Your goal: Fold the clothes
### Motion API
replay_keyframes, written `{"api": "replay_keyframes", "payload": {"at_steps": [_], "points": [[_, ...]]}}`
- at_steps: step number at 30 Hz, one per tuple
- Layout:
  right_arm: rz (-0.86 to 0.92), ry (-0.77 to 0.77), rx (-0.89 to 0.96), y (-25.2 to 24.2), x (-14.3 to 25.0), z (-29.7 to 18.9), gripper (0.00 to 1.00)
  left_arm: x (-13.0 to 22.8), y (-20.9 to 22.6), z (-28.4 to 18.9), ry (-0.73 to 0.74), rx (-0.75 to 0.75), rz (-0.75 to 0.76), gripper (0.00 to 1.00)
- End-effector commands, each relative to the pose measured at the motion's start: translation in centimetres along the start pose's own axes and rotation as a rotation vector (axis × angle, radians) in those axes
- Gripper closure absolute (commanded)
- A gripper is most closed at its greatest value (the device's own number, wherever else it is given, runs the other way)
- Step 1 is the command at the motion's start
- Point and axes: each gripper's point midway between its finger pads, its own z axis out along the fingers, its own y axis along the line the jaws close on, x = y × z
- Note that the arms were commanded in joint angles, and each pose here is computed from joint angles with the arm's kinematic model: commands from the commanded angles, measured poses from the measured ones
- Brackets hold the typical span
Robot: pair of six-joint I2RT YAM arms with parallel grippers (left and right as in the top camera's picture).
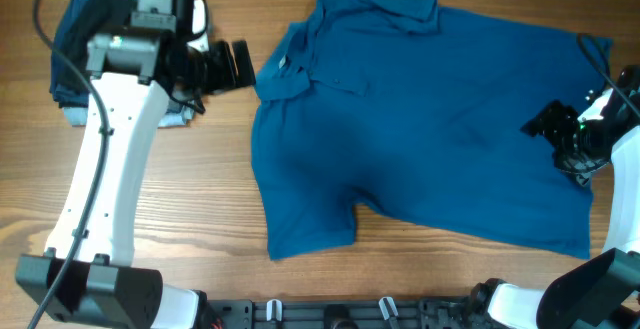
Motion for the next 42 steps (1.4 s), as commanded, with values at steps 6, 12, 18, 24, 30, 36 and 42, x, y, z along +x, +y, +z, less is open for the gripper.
{"api": "replay_keyframes", "payload": {"at_steps": [6, 12, 18, 24, 30, 36, 42], "points": [[0.000, -0.037, 0.053, -1.0, -0.3, 0.2, 0.05, 8.3, -2.6, 11.0, 0.183, 0.087, 0.066, 0.22], [0.056, -0.031, 0.085, -2.2, -0.2, 0.1, 0.01, 17.4, -0.3, 12.7, 0.524, -0.013, -0.033, 0.03], [0.377, -0.068, 0.154, -10.5, -1.1, -1.3, 0.00, 19.2, -1.4, 13.5, 0.556, 0.037, -0.012, 0.00], [0.737, -0.092, 0.211, -19.3, 2.0, 1.1, 0.01, 18.0, -2.1, 14.1, 0.502, 0.071, 0.001, 0.00], [0.795, -0.014, 0.210, -20.2, 5.0, 3.7, 0.03, 17.8, -2.2, 14.2, 0.494, 0.076, 0.004, 0.00], [0.795, -0.018, 0.209, -20.4, 5.9, 5.4, 0.25, 17.9, -2.2, 14.1, 0.497, 0.075, 0.003, 0.00], [0.816, -0.028, 0.244, -21.4, 6.9, 7.5, 0.25, 18.0, -2.5, 14.0, 0.507, 0.094, -0.002, 0.00]]}}
